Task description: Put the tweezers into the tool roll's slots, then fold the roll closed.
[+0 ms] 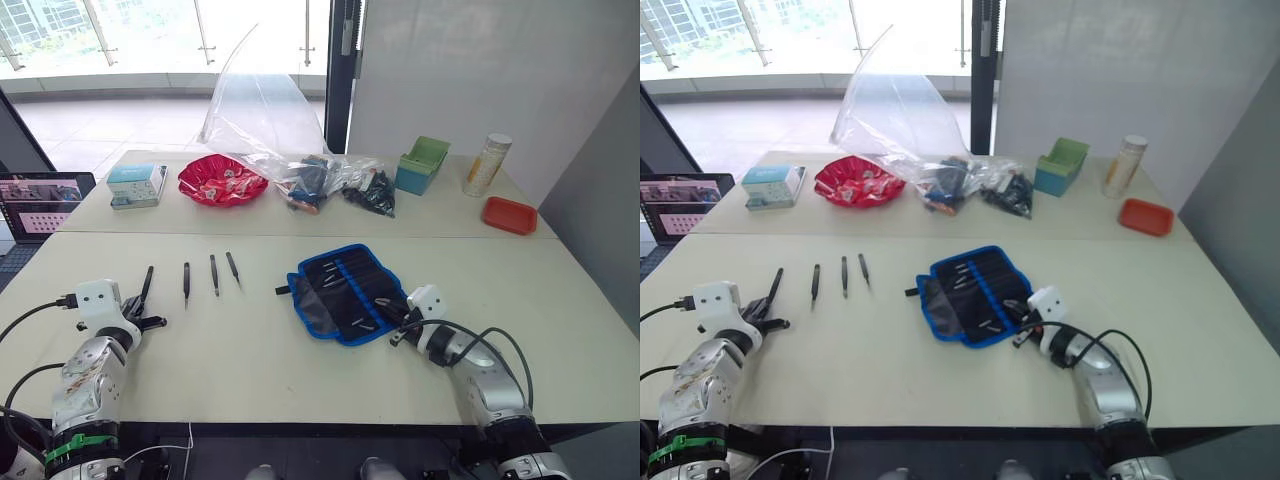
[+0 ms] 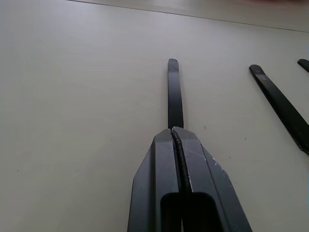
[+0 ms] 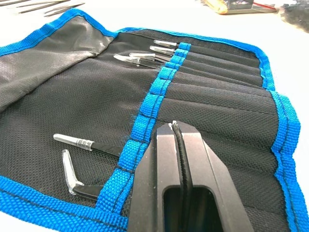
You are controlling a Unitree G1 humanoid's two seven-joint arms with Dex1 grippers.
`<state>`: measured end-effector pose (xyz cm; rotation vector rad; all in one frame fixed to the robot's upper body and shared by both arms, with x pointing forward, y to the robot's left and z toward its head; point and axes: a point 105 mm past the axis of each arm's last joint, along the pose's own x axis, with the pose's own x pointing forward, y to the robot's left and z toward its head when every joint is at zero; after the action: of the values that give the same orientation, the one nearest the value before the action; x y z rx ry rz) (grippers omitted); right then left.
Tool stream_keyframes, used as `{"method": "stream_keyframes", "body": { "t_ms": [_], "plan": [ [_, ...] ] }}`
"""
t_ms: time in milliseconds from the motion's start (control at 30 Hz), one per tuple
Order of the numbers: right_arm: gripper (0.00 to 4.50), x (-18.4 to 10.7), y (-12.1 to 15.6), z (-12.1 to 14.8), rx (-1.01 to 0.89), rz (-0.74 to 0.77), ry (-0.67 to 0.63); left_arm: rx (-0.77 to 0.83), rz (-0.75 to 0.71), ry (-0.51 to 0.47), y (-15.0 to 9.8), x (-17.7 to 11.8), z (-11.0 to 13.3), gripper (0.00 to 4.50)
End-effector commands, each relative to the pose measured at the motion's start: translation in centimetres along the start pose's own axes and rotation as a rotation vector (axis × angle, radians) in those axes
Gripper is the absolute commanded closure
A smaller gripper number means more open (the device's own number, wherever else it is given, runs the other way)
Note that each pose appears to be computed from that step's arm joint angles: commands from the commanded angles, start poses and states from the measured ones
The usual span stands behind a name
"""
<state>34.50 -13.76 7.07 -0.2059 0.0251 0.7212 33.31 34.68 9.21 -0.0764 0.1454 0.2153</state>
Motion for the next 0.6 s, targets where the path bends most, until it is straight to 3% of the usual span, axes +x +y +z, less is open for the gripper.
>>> {"method": "stream_keyframes", "body": {
  "t_ms": [33, 100, 233, 367, 600],
  "plan": [
    [4.5, -1.0, 0.9, -4.3, 0.073, 0.036, 0.232, 0.069, -0.059, -0.11, -0.5, -0.2, 4.4, 4.48],
    [4.5, -1.5, 1.3, -5.4, 0.081, 0.066, 0.33, 0.088, -0.095, -0.145, -0.9, -0.3, 6.0, 4.48],
    [4.5, -1.3, 0.4, -5.0, 0.12, 0.017, 0.379, 0.131, -0.183, -0.205, -1.6, -1.3, 9.0, 4.48],
    [4.5, -1.0, 0.5, -4.4, 0.11, 0.023, 0.388, 0.163, -0.277, -0.197, -3.2, -1.9, 9.3, 4.48],
    [4.5, -0.4, 0.8, -4.0, 0.115, 0.036, 0.386, 0.315, -0.617, -0.118, -9.8, -3.5, 8.7, 4.48]
  ]
}}
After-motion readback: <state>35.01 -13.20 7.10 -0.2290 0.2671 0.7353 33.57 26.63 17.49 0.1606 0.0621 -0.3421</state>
